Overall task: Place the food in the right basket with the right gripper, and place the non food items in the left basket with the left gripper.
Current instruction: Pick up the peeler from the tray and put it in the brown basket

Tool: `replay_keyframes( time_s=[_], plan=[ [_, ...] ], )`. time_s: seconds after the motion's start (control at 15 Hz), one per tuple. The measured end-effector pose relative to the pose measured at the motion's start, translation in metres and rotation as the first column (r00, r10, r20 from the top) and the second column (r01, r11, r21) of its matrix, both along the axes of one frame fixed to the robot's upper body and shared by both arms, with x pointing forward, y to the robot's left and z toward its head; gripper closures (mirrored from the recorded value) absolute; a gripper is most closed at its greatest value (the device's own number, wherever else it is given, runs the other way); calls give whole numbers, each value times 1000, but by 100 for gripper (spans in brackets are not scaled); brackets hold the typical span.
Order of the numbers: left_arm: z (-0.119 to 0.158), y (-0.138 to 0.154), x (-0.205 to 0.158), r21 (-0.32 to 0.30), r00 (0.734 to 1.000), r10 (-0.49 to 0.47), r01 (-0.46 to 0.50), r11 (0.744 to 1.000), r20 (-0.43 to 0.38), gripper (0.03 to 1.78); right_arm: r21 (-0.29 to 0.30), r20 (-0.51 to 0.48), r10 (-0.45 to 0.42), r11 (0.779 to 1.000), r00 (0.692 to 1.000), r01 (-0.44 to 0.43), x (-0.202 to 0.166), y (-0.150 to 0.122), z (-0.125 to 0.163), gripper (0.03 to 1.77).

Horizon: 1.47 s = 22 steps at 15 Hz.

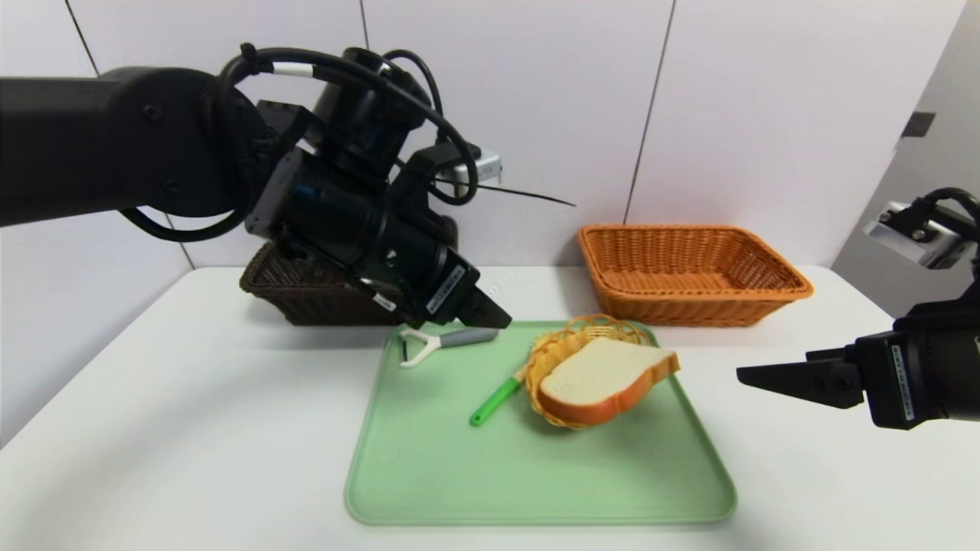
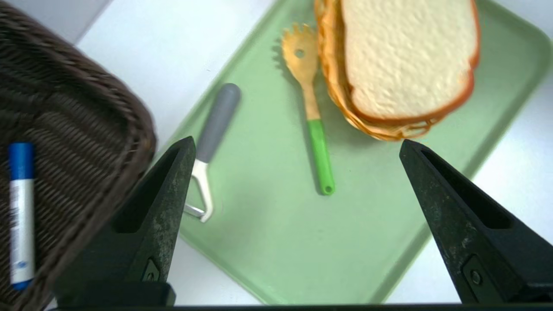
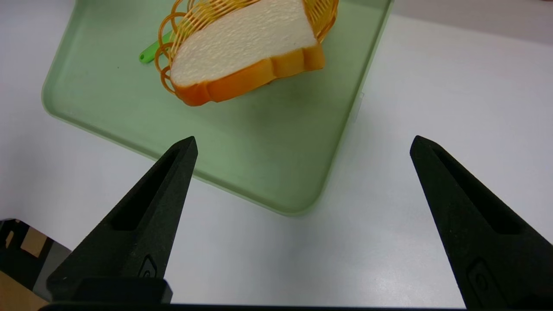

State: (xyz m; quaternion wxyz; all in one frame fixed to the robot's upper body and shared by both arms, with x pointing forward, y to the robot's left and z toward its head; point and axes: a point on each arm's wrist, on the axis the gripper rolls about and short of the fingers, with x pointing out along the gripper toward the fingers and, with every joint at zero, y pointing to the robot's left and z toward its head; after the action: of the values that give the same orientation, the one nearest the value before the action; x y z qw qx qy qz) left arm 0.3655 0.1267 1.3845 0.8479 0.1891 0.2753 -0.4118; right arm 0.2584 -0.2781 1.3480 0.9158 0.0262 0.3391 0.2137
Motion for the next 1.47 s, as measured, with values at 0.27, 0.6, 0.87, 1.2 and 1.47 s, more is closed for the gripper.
replay_keyframes(
  time_s=[0.27, 0.6, 0.87, 1.2, 1.47],
  plan=[
    [-17, 0, -2, -22, 981, -186, 185, 983, -64, 14, 1, 3, -3, 1000, 1000, 3, -2, -1, 0, 10],
    [-42, 5, 8, -13, 951, -290, 290, 957, -112, 12, -2, -7, -4, 1000, 1000, 4, -4, -2, -4, 10],
    [-61, 13, 25, -34, 942, -297, 295, 955, -158, 12, -5, -14, -6, 1000, 1000, 6, -5, -3, -6, 10],
    [-81, 25, 45, 9, 950, -272, 277, 961, -156, 12, -4, -14, -7, 1000, 1000, 7, -5, -3, -6, 10],
    [-87, 25, 51, 62, 966, -220, 230, 971, -133, 12, -4, -14, -6, 1000, 1000, 6, -5, -3, -6, 10]
  ],
)
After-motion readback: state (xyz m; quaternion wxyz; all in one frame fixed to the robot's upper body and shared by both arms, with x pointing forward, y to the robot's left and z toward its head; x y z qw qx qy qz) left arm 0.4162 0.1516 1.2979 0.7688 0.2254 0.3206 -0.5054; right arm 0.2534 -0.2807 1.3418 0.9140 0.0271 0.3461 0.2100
